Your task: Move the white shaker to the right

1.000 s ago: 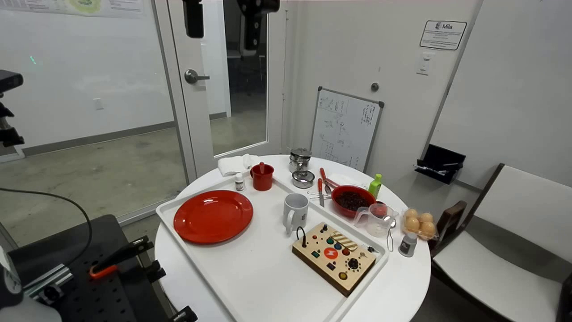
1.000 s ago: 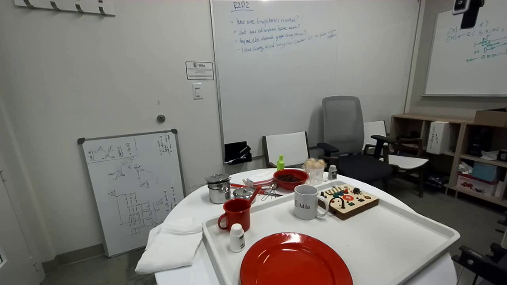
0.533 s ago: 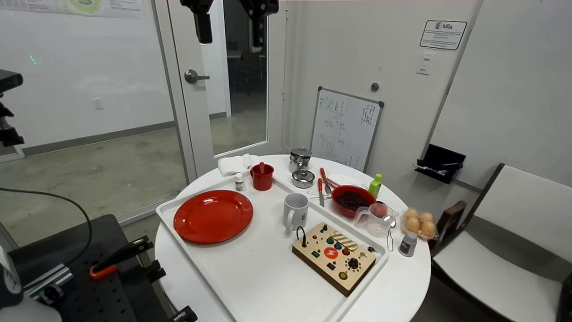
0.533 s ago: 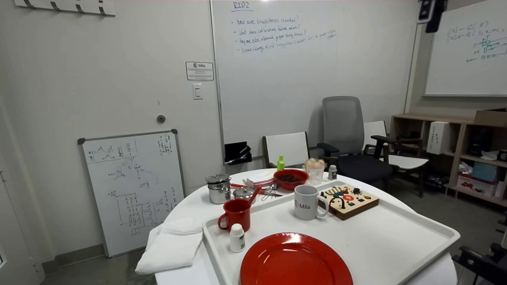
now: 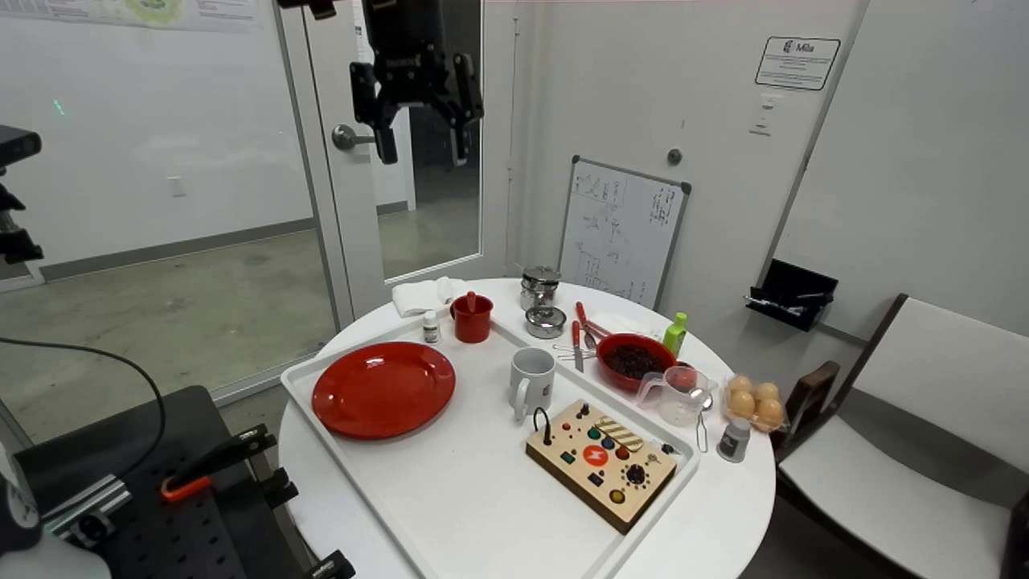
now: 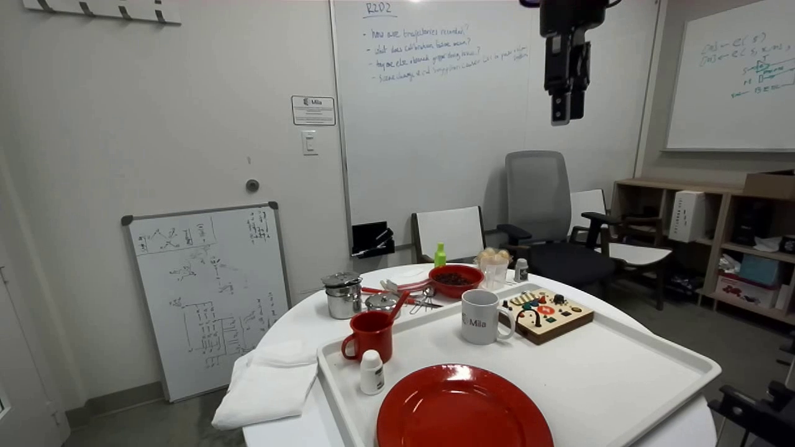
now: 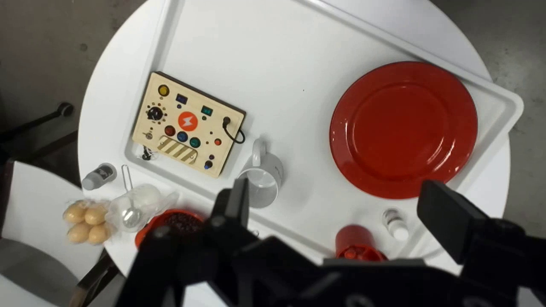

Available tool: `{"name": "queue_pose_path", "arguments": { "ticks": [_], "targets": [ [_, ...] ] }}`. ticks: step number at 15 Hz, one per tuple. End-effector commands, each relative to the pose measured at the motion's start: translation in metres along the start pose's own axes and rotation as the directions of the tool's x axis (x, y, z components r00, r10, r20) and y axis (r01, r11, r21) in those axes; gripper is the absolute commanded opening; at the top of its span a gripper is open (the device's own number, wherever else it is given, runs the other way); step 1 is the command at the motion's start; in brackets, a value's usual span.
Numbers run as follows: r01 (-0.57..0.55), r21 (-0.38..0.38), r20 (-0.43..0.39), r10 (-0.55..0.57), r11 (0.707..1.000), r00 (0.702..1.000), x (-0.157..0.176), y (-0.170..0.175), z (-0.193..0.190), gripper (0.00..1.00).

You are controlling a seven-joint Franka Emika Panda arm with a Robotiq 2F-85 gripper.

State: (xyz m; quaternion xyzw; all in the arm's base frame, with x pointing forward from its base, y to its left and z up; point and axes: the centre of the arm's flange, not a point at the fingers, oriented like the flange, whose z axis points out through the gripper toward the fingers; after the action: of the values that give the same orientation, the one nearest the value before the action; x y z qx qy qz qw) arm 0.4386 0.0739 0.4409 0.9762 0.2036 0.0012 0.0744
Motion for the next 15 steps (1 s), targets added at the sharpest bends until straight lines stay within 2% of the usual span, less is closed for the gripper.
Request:
{"name": "queue_pose_path", "arguments": {
  "ticks": [1, 3, 8, 12, 15],
  "targets": [
    [0.023, -0.006, 0.035, -0.023, 1.000, 0.999, 0.008, -0.009, 0.012, 1.00],
    [0.034, 0.001, 0.058, -0.034, 0.999, 0.998, 0.014, -0.015, 0.025, 1.00],
    [0.016, 0.006, 0.049, -0.017, 1.000, 0.999, 0.013, -0.009, 0.021, 1.00],
    [0.123, 0.039, 0.042, -0.124, 0.992, 0.991, 0.064, -0.015, 0.054, 1.00],
    [0.197, 0.004, 0.049, -0.197, 0.980, 0.979, 0.116, -0.028, 0.080, 1.00]
  ]
}}
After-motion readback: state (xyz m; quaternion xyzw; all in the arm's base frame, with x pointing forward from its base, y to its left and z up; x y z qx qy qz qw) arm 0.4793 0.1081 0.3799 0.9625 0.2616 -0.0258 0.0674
